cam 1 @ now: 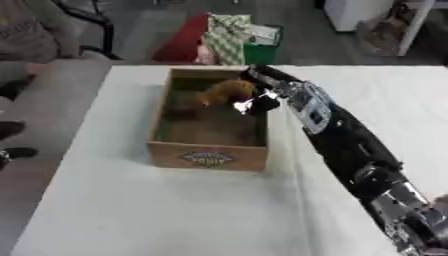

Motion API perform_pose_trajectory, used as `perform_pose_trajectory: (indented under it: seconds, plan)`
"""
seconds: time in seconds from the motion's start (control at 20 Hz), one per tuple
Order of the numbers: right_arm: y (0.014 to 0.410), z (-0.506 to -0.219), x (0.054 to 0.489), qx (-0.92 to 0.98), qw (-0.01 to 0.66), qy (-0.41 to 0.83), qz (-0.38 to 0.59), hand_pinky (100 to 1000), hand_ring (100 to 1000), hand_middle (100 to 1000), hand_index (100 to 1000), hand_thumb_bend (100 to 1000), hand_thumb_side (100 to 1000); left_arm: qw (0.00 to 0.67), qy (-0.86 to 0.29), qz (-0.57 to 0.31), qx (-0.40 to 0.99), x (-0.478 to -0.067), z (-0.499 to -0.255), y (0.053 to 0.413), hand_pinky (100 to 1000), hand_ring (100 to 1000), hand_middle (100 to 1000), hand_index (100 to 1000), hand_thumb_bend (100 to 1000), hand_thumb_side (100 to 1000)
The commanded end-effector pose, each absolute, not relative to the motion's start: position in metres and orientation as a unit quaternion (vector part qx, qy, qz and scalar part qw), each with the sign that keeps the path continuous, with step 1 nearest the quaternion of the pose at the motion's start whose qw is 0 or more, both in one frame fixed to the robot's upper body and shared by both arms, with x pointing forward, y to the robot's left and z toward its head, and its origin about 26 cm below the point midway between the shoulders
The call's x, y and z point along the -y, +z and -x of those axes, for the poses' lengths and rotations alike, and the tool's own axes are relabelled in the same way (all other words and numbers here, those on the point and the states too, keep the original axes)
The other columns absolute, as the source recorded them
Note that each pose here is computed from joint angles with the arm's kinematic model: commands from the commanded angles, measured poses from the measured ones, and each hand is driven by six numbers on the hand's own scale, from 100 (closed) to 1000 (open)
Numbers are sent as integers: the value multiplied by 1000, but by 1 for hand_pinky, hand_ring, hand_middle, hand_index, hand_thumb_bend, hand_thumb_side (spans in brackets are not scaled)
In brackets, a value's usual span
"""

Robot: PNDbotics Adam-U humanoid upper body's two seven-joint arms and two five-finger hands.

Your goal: Pick up objects on the table and place them in the box.

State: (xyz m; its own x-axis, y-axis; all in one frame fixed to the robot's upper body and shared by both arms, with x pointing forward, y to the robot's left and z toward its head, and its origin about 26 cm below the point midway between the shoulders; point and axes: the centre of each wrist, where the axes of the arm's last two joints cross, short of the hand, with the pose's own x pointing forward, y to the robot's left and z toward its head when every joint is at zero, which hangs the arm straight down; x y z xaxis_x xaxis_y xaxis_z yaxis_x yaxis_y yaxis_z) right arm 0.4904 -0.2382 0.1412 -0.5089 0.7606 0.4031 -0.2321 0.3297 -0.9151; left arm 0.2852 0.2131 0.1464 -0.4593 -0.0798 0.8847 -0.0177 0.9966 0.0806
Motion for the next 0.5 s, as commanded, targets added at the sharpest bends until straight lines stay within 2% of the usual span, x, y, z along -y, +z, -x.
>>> perform_pose_trajectory:
  seconds: [0.05, 0.2, 0.4, 0.45, 0.5]
  plan:
    - [149, -493, 233, 678, 440, 551, 208, 504, 373, 175, 375, 100, 259, 508, -34, -24, 860, -212, -284, 153, 569, 768, 573, 608, 100, 762]
    - [144, -493, 229, 673, 435, 560, 209, 511, 392, 195, 394, 100, 265, 508, -34, -24, 860, -212, -284, 153, 569, 768, 573, 608, 100, 762]
    - [138, -492, 225, 666, 430, 574, 208, 545, 478, 308, 500, 100, 296, 508, -35, -23, 860, -212, -284, 153, 569, 768, 573, 608, 100, 762]
    - [137, -492, 224, 664, 429, 577, 207, 566, 517, 379, 569, 100, 330, 508, -35, -23, 860, -211, -284, 153, 569, 768, 573, 608, 100, 762]
    - [136, -492, 223, 661, 428, 581, 205, 572, 529, 402, 592, 100, 338, 508, -35, -23, 860, -211, -284, 153, 569, 769, 573, 608, 100, 762]
